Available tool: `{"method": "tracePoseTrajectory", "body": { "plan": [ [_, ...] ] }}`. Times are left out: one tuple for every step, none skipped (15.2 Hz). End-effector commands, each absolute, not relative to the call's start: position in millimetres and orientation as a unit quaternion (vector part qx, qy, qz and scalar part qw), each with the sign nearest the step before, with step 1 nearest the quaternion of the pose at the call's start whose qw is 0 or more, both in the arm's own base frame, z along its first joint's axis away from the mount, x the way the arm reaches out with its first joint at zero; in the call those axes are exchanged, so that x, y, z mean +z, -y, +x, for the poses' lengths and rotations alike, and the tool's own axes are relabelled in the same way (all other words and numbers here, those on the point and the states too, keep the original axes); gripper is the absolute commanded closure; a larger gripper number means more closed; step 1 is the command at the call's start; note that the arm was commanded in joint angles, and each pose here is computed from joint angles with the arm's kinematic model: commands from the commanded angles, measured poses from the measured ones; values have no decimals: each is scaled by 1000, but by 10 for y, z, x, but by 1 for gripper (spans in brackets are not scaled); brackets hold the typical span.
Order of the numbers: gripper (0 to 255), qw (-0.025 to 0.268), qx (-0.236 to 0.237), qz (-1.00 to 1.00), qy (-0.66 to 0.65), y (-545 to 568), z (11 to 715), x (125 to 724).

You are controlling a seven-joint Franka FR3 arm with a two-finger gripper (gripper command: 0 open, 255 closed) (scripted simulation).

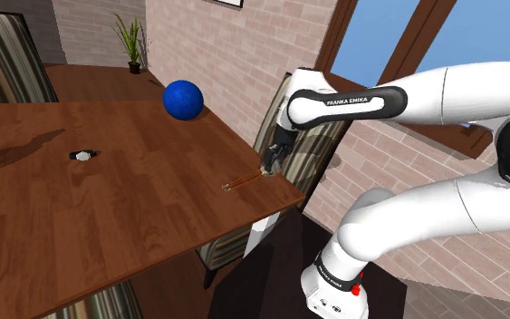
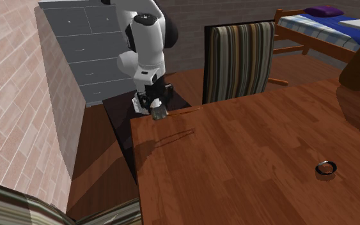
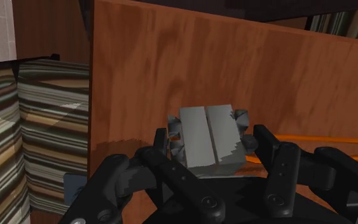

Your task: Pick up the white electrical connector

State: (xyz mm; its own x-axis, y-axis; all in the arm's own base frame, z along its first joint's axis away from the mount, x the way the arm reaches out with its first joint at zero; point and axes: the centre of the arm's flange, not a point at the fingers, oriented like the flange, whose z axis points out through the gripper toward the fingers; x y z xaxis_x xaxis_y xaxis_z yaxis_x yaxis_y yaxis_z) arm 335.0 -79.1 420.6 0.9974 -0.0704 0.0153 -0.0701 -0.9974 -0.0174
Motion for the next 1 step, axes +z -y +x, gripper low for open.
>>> {"method": "tracePoseTrajectory", "body": {
  "plan": [
    [255,8,-8,-999,-35,795,3345,4236]
  ]
}}
